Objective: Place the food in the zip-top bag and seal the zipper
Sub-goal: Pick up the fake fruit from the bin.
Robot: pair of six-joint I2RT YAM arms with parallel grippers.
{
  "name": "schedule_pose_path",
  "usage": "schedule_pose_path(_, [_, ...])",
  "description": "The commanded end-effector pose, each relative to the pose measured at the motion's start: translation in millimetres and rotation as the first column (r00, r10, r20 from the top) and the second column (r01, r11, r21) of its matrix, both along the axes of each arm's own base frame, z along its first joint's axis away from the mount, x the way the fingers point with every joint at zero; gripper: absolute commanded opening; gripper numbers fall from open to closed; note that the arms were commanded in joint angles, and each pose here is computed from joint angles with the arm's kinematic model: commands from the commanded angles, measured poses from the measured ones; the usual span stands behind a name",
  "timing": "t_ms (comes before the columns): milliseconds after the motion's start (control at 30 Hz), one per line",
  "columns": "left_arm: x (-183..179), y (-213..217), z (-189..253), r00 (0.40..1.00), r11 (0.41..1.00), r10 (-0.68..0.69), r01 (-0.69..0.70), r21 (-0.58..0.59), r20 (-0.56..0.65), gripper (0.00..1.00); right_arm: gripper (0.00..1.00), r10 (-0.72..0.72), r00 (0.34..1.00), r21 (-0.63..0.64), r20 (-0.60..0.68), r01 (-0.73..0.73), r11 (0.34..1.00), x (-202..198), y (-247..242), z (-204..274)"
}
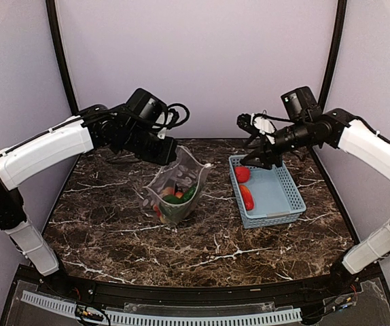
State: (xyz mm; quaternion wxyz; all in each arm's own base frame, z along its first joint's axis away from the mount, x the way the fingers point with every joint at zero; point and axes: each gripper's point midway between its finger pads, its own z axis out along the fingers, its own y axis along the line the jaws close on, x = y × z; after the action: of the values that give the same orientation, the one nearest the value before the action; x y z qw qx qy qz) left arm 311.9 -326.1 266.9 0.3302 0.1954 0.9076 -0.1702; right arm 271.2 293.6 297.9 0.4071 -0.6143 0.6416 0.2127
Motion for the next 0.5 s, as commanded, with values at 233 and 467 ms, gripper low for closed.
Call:
schedule_pose_path(233, [-5, 13, -1, 0.999, 0.999, 0.031, -0.031, -0.033, 0.026, 0.01, 0.55, -0.324, 0.908, -0.024, -0.265, 0.329, 0.944, 50, -59, -88])
schedule_pose_path(467, [-4, 13, -9, 0.999, 0.999, 0.039, -0.039, -0.016, 0.020, 0.01, 0.56, -0.418, 0.853, -0.058, -0.313, 0.422, 0.905, 68, -70, -117])
